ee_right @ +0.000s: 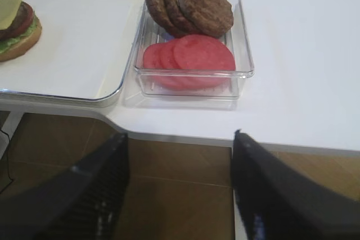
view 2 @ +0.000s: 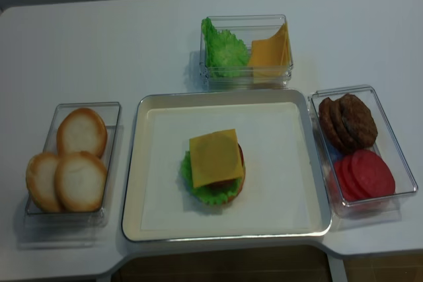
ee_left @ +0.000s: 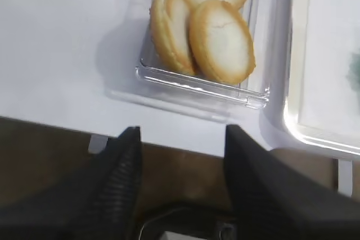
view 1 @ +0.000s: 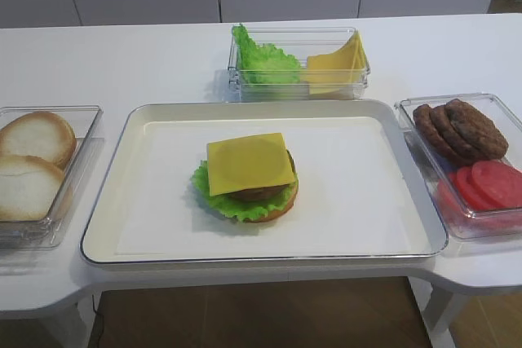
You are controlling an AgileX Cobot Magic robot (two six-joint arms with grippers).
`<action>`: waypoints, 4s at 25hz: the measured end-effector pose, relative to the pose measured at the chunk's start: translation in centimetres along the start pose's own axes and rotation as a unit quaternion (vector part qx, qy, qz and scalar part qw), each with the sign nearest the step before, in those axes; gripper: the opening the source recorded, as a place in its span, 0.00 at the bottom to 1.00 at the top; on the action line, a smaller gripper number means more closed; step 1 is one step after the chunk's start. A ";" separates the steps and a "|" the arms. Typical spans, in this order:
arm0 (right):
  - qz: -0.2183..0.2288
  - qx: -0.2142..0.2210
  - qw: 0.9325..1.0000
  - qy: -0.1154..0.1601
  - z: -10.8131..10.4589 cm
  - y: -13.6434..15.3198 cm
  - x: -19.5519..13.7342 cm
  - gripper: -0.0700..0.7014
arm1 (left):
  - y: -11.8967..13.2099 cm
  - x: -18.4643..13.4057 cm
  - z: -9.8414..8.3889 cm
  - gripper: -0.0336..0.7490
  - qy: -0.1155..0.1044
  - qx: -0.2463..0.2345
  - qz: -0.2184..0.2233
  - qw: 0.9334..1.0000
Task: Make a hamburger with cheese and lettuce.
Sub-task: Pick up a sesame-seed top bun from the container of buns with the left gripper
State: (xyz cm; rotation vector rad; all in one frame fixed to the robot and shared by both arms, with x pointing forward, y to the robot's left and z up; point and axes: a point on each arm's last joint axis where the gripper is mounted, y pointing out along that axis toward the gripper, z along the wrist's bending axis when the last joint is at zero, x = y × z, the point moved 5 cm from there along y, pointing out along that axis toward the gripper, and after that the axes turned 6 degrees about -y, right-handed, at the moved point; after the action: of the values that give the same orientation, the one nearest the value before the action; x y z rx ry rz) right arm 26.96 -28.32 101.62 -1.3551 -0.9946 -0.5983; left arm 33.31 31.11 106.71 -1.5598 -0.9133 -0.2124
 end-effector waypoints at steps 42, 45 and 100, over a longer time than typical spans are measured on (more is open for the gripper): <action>0.000 0.000 1.000 0.001 0.0 0.0 0.0 0.67 | 16.8 6.8 -0.9 0.49 0.010 0.048 0.208 0.977; 0.000 0.000 1.000 0.001 0.0 0.0 0.0 0.67 | 17.1 6.8 -0.9 0.49 0.009 0.048 0.209 0.977; 0.000 0.000 1.000 0.000 0.0 0.0 0.0 0.67 | 10.4 8.2 0.3 0.27 0.088 0.104 0.109 0.985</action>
State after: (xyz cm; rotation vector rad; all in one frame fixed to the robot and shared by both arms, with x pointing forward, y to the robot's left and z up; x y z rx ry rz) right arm 26.96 -28.32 101.62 -1.3552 -0.9947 -0.5982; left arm 45.42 35.51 103.78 -1.4091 -0.6009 -0.0922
